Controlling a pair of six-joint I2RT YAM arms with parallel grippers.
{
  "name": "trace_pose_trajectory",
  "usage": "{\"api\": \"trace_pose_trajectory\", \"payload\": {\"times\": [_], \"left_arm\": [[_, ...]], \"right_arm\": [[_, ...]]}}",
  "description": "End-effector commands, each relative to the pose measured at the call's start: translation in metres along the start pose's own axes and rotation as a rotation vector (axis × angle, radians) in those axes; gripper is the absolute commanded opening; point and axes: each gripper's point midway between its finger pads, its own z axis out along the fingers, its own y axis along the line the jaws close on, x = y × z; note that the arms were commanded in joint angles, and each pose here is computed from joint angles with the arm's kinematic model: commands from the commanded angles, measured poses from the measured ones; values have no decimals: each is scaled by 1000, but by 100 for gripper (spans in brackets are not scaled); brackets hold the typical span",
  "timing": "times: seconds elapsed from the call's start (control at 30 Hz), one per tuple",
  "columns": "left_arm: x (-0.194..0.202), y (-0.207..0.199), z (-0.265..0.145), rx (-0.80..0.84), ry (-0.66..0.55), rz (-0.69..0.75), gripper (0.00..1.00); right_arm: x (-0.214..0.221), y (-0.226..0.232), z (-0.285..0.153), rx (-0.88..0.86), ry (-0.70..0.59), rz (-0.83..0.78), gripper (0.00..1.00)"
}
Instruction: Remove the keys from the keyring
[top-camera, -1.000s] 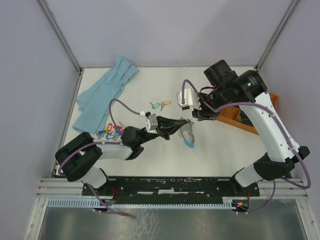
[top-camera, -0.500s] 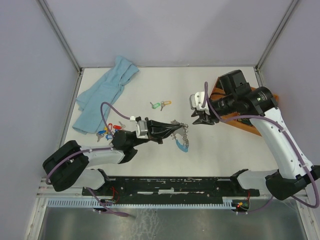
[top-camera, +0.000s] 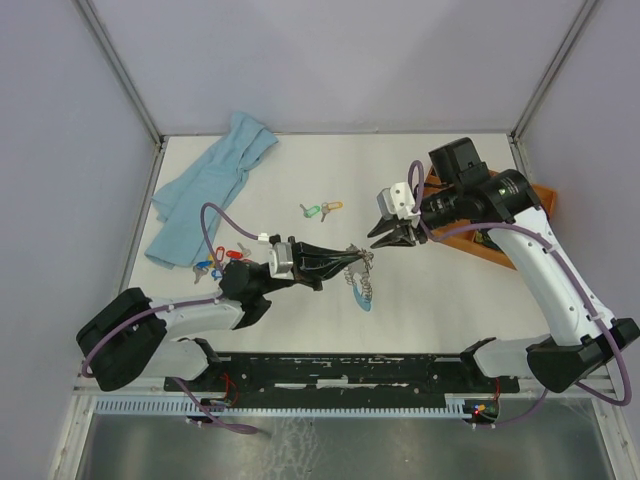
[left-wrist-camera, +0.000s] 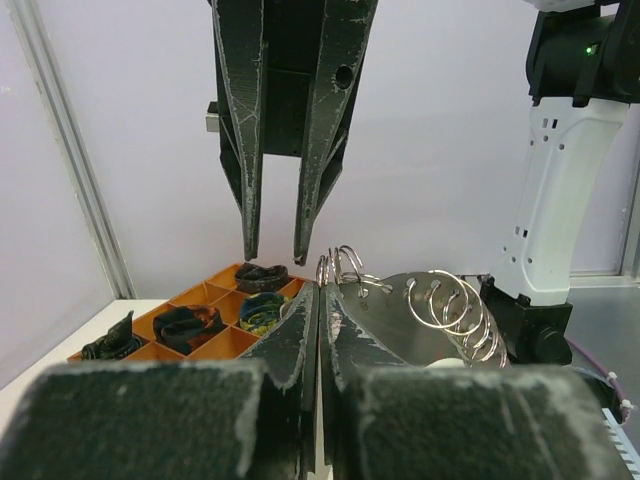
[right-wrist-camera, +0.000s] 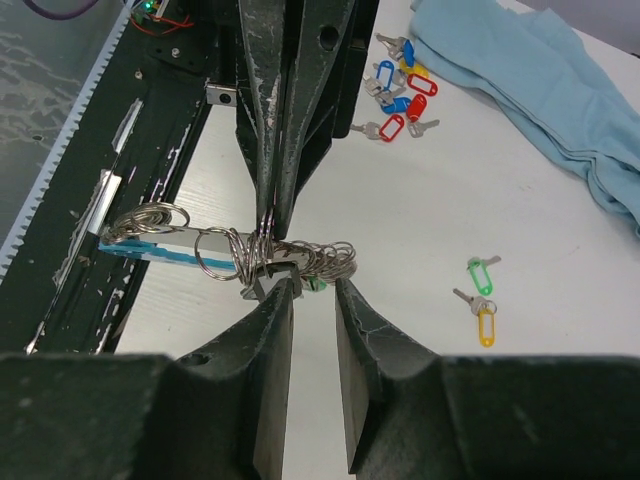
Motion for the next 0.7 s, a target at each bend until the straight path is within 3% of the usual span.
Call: {"api": "trace_pose_trajectory", "payload": {"times": [0.0, 0.67], "left_arm": [[-31, 1, 3, -2, -89, 50, 3], [-34, 1, 4, -5, -94, 40, 3]], "right_arm": [[-17, 11, -2, -26, -80, -41, 31], [-16, 20, 1, -57, -91, -39, 29]]}}
